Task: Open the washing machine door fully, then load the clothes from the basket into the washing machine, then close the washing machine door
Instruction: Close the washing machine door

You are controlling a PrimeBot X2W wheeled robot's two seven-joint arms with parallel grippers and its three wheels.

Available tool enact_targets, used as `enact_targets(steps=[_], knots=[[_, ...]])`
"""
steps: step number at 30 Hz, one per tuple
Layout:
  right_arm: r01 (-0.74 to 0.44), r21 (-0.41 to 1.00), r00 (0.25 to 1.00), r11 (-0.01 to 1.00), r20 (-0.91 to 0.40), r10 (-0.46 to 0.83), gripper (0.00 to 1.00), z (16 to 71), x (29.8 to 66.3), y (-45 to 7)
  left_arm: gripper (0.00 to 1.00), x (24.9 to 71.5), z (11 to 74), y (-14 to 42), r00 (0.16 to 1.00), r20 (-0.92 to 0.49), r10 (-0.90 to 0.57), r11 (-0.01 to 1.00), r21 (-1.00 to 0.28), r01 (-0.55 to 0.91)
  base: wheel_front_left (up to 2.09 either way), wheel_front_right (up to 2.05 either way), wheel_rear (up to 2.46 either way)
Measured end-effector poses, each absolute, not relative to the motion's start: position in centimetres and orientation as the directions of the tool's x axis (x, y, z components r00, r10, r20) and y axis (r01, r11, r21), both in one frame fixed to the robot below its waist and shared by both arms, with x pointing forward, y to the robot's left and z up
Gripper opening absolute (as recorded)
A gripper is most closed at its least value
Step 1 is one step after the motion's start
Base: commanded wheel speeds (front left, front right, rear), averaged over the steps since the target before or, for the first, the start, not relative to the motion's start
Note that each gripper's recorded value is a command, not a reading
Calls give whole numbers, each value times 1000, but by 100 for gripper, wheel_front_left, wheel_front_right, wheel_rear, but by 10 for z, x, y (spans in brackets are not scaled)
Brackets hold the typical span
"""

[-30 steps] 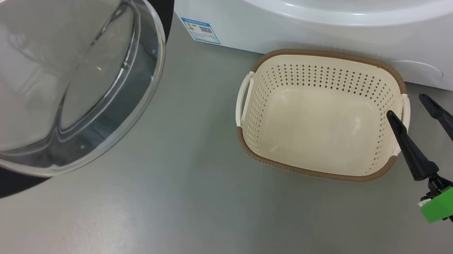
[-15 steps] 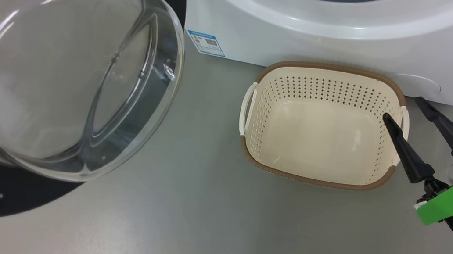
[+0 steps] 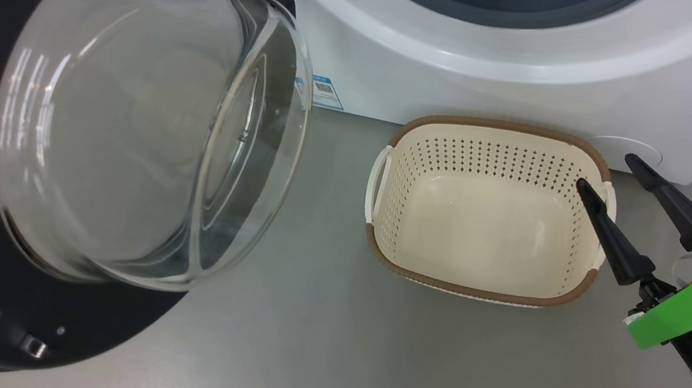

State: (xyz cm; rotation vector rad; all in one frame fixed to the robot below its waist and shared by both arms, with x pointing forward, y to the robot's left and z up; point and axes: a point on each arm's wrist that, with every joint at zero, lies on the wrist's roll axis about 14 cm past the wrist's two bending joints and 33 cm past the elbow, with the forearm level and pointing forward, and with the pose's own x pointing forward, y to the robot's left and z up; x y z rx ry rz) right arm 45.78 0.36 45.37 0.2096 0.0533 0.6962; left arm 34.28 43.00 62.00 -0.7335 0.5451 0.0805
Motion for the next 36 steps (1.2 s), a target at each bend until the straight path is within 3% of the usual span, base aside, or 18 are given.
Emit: enact_targets(steps=[11, 36], knots=[[-616, 203, 781, 761, 31, 624, 100, 464, 450, -2, 0, 341, 631, 392, 840, -471, -268, 755, -645, -121, 0, 0, 0], [-515, 179, 856, 839, 52, 514, 100, 486, 433, -47, 0, 351, 639, 282, 689, -416, -593, 721, -655, 226, 0, 0, 0]])
